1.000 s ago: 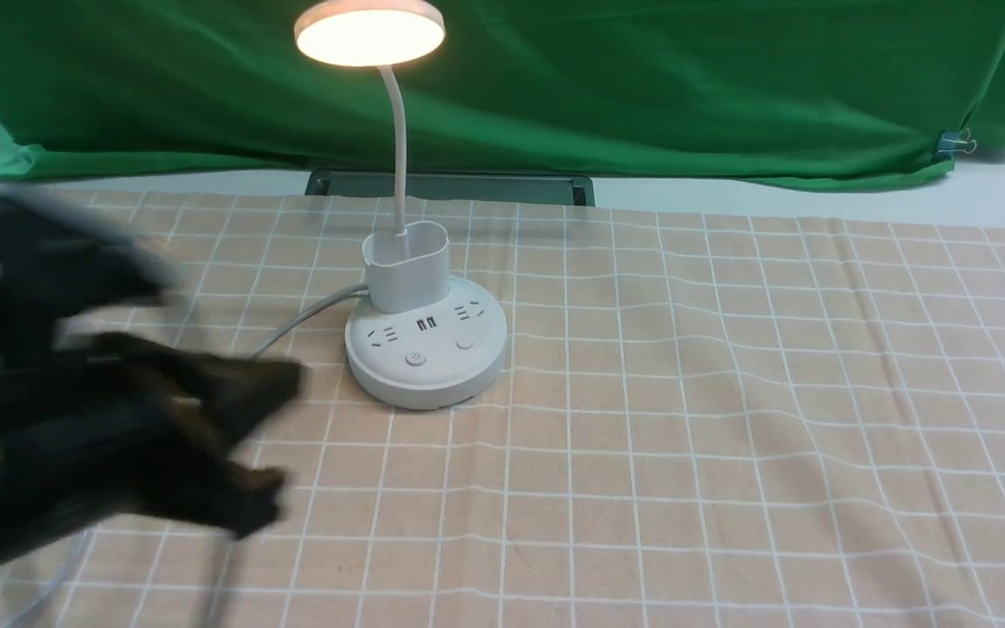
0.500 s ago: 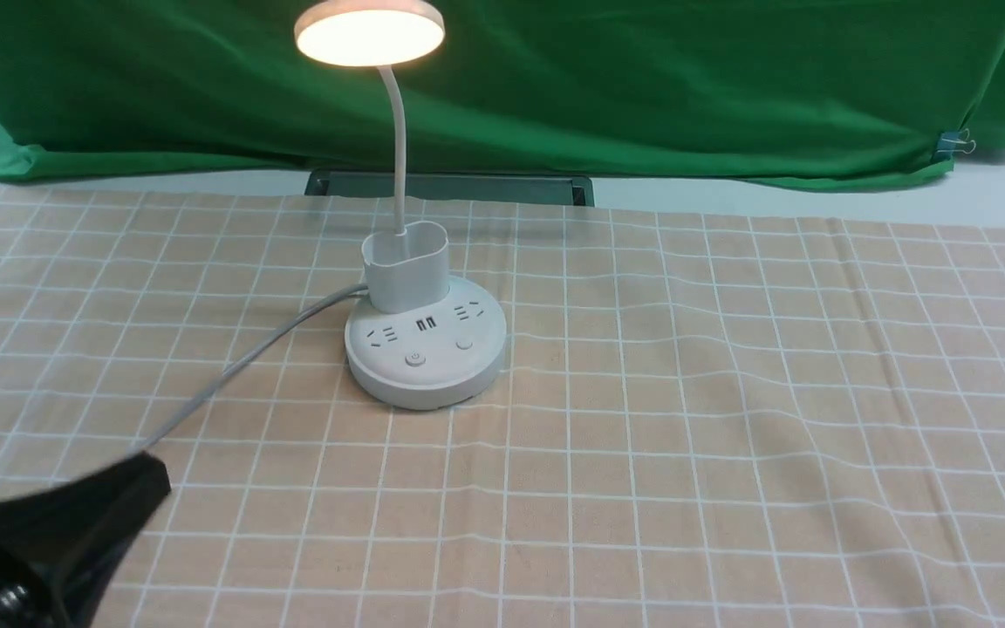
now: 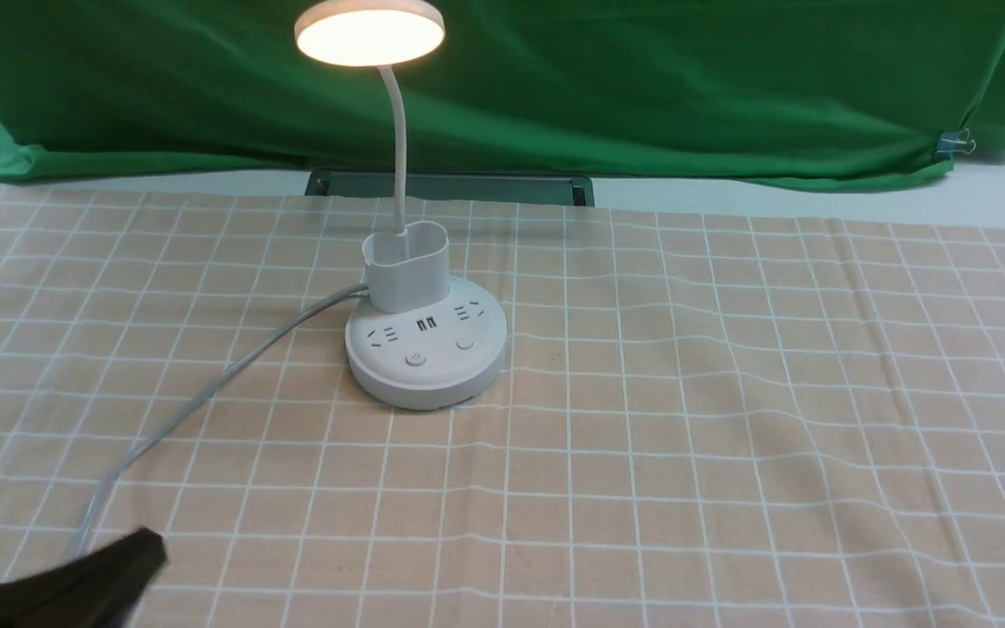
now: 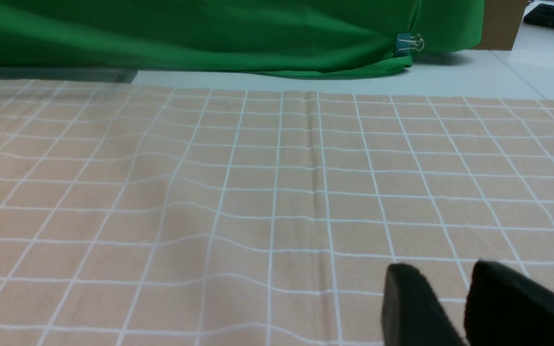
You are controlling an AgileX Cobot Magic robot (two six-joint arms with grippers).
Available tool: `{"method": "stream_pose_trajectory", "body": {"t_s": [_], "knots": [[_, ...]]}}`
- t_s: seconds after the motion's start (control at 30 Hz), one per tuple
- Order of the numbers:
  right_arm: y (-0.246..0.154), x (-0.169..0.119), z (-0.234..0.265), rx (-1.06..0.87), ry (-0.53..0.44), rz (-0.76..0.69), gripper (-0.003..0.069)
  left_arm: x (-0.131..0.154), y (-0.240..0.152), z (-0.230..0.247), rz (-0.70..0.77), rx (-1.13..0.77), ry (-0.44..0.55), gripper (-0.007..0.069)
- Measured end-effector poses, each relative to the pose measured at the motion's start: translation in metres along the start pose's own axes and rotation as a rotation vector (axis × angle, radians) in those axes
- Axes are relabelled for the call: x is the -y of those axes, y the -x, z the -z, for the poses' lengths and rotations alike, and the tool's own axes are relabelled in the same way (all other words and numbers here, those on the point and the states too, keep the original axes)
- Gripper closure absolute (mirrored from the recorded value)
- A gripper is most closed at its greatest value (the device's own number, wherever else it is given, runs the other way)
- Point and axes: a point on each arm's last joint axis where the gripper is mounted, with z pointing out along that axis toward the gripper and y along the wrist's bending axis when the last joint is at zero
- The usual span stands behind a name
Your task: Turn on the table lamp on the light coffee tablecloth with your hand.
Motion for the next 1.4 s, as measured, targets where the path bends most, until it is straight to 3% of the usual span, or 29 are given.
{"method": "stream_pose_trajectory", "body": {"t_s": [0.17, 0.27, 0.47, 0.67, 0.87, 1.4], "knots": [[0.0, 0.0, 0.0, 0.0, -0.001, 0.0, 0.0419, -0.009, 0.008, 0.011, -0.046, 0.118, 0.136, 0.0624], [0.0, 0.0, 0.0, 0.0, -0.001, 0.0, 0.0419, -0.016, 0.013, 0.024, -0.039, 0.212, 0.27, 0.0624], [0.0, 0.0, 0.0, 0.0, -0.001, 0.0, 0.0419, -0.022, 0.007, 0.029, 0.027, 0.168, 0.407, 0.0624], [0.0, 0.0, 0.0, 0.001, -0.001, 0.0, 0.0419, -0.019, -0.018, 0.027, 0.172, -0.077, 0.383, 0.0624], [0.0, 0.0, 0.0, 0.001, -0.001, 0.0, 0.0419, -0.016, -0.019, 0.026, 0.17, -0.099, 0.337, 0.0624], [0.0, 0.0, 0.0, 0.0, -0.001, 0.0, 0.0419, -0.016, -0.018, 0.026, 0.162, -0.083, 0.336, 0.0624]]}}
